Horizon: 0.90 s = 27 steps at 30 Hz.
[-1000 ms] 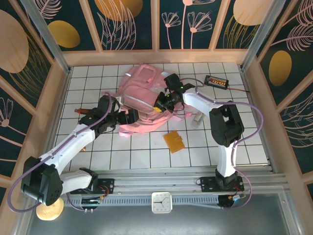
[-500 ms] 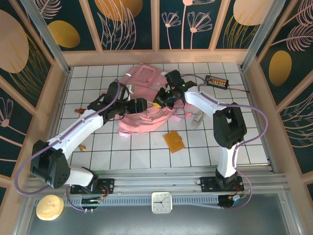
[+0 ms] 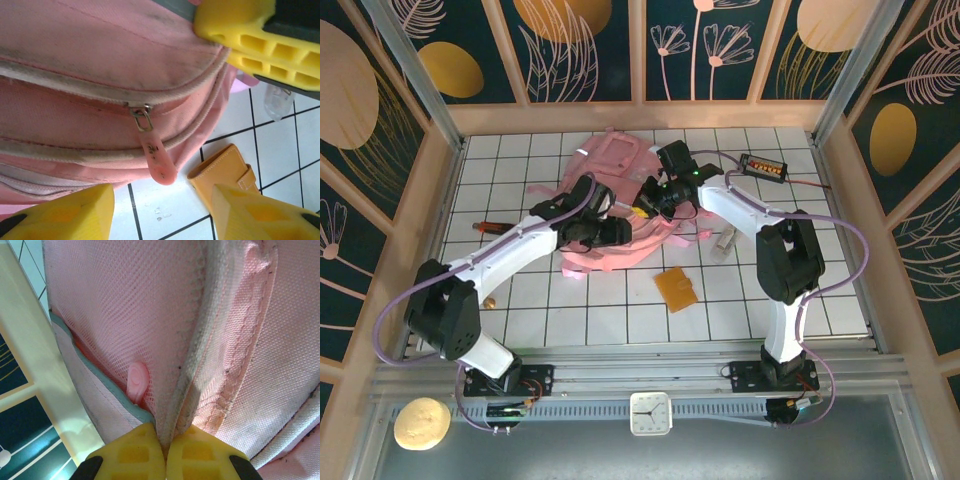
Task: Pack the student bag
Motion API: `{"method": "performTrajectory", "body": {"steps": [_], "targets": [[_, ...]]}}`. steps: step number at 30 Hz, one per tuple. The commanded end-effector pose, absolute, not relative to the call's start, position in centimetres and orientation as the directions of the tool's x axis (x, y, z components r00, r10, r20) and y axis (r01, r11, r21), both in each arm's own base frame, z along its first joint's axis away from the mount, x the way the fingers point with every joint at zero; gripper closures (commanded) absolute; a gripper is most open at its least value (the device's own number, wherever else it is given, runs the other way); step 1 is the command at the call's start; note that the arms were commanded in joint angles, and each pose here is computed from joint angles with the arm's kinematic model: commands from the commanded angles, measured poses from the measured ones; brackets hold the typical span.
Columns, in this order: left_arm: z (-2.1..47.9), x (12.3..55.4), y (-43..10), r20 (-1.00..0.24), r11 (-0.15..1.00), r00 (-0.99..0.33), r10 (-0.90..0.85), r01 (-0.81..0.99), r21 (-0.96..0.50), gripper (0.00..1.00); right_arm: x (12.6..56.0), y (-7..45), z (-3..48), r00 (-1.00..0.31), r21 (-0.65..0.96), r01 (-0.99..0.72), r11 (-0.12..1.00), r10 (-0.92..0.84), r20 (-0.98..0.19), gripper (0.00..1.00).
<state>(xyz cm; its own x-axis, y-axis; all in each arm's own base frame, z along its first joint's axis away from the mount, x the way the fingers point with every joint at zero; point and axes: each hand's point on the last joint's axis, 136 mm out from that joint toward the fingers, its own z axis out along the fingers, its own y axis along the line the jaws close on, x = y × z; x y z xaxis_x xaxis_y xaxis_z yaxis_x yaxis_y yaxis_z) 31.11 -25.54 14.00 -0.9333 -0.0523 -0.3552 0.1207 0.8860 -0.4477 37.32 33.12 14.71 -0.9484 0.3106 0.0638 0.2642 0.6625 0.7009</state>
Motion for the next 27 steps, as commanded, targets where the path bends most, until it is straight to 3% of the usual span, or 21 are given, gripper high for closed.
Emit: {"method": "performTrajectory", "body": {"steps": [1,9,27], "targets": [[14.3,32.0,-25.4,-0.354,0.903,-0.932,-0.084,0.079,-0.422,0.47,38.8,34.0,21.0,-0.951,0.804,0.141,0.578,0.305,-0.052,1.00],[13.6,33.0,-27.1,-0.337,0.911,-0.940,-0.055,0.091,-0.402,0.53,38.6,34.3,21.2,-0.954,0.814,0.138,0.565,0.298,-0.045,1.00],[11.2,32.1,-25.2,-0.302,0.953,-0.953,-0.020,0.073,-0.295,0.81,38.8,34.5,22.2,-0.948,0.831,0.128,0.541,0.313,-0.057,1.00]]}}
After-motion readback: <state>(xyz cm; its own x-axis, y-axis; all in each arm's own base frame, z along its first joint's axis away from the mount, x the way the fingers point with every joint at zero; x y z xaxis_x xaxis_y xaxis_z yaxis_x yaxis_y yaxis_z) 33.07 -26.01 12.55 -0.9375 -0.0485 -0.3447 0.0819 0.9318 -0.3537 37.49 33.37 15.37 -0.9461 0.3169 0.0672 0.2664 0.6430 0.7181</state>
